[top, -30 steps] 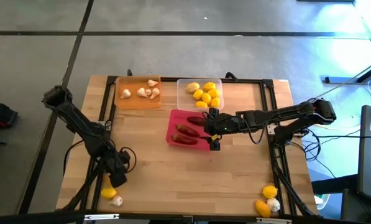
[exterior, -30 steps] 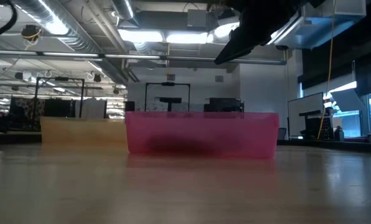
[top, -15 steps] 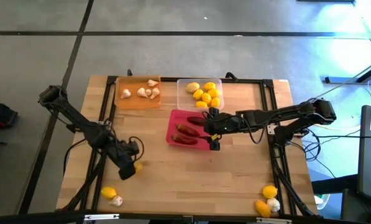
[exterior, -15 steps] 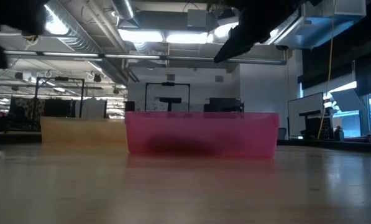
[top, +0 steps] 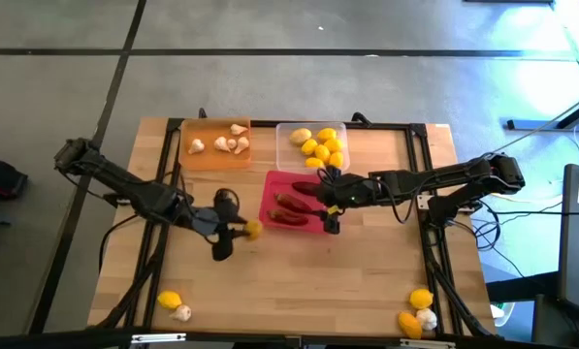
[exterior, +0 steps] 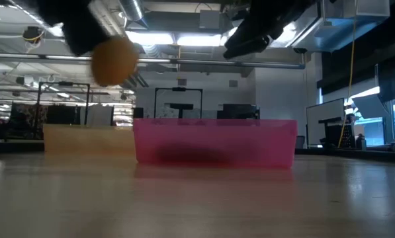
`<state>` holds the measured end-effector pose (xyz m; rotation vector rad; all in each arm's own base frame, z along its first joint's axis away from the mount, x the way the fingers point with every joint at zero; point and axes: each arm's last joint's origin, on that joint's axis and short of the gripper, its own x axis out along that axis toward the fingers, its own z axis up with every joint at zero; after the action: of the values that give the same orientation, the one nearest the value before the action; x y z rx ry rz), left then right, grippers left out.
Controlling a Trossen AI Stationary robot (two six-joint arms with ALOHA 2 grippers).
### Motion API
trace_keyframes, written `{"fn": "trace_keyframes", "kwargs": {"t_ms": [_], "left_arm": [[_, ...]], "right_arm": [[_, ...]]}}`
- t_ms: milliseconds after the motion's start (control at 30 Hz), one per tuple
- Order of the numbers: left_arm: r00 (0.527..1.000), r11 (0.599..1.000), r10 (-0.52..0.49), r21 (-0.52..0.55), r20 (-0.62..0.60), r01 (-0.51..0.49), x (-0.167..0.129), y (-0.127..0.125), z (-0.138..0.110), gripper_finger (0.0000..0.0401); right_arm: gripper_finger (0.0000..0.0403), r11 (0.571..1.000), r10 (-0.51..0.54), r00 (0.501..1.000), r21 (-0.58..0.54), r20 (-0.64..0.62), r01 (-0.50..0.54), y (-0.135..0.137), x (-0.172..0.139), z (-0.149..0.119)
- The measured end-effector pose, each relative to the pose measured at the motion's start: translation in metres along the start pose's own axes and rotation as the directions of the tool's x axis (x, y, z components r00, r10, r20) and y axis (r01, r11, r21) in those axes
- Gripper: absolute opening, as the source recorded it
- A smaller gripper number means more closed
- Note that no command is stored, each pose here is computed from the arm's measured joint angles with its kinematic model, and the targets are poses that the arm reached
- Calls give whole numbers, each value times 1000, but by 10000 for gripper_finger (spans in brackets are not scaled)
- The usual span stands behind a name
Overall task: Sort produce into baskets
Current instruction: Put the yellow lemon in the transparent bin
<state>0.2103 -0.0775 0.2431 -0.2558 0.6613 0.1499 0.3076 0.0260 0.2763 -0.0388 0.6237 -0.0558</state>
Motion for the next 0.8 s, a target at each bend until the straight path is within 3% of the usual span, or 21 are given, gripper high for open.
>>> {"fn": "trace_keyframes", "kwargs": {"t_ms": [133, 267, 600, 800], "left_arm": [[987, 991, 68, 103, 143, -83, 4, 9, 18, 138], [960, 972, 167, 126, 225, -198, 7, 25, 31, 138], [877, 926, 329, 65, 349, -373, 17, 70, 55, 138], [836, 888, 422, 25, 351, -459, 37, 95, 63, 138]], "right_arm": [[270, 999, 2, 1000, 44, 21, -3, 0, 0, 2], [270, 996, 7, 1000, 87, 27, -9, 1, 0, 3], [270, 991, 50, 998, 122, 34, -53, 2, 3, 3], [270, 988, 67, 997, 140, 43, -72, 6, 15, 1]]}}
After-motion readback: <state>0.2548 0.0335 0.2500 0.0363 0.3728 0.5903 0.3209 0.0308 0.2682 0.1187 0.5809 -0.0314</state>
